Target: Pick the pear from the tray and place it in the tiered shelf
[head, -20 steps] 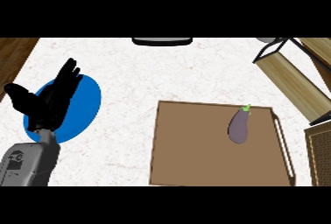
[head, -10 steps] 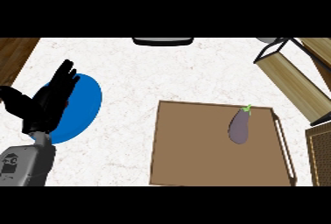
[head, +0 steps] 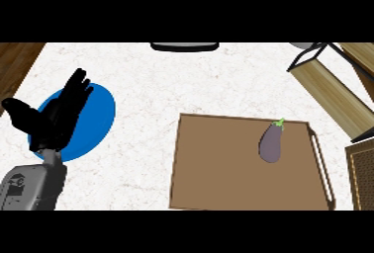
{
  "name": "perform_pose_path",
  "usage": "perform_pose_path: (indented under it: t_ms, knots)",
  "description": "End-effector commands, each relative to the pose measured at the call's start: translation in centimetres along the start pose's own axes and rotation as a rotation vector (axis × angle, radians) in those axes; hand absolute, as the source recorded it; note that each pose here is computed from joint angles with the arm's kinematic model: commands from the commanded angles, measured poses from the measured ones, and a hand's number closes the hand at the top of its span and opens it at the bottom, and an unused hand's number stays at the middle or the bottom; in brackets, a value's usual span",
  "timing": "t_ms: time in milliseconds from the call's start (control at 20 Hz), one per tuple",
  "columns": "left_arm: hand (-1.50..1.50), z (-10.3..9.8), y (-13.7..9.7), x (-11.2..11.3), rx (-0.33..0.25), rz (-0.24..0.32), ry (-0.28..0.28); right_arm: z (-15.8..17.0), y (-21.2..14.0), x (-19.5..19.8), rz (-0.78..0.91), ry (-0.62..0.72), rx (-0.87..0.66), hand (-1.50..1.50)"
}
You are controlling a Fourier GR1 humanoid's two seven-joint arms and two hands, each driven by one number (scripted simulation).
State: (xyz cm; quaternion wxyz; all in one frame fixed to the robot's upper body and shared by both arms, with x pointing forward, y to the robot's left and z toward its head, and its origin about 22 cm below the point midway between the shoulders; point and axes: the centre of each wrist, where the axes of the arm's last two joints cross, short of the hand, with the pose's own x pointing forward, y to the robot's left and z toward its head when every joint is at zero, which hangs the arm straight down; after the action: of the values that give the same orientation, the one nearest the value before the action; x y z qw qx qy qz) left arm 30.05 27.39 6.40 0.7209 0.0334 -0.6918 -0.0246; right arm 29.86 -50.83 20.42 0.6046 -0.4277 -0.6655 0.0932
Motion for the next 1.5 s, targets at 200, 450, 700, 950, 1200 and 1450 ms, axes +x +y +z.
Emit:
perform_pose_path:
  t_ms: [200, 450, 700, 950, 1200, 1450]
  knots:
    - [0.0, -0.7, 0.5, 1.7, -0.003, -0.006, -0.002, -0.6, 0.8, -4.0, -0.011, 0.069, -0.194, -1.5]
    - [0.0, -0.6, 0.0, 0.3, -0.011, -0.004, -0.015, -1.4, 0.9, -4.5, -0.094, -0.024, -0.264, -1.5]
    - [0.0, -0.7, -1.1, 1.1, -0.008, 0.0, -0.001, -1.7, -4.1, -4.4, -0.134, -0.036, -0.273, -1.5]
    - [0.0, 0.3, -0.4, 0.2, -0.015, 0.011, -0.005, -0.5, -8.2, -5.4, -0.251, 0.097, -0.055, -1.5]
    - [0.0, -0.9, -0.2, 0.2, 0.01, -0.012, -0.013, 3.0, -14.5, -7.1, -0.268, 0.062, -0.067, -1.5]
    - [0.0, 0.5, -0.1, 0.3, 0.013, -0.006, -0.004, 5.5, -18.8, -7.1, -0.337, 0.029, -0.032, -1.5]
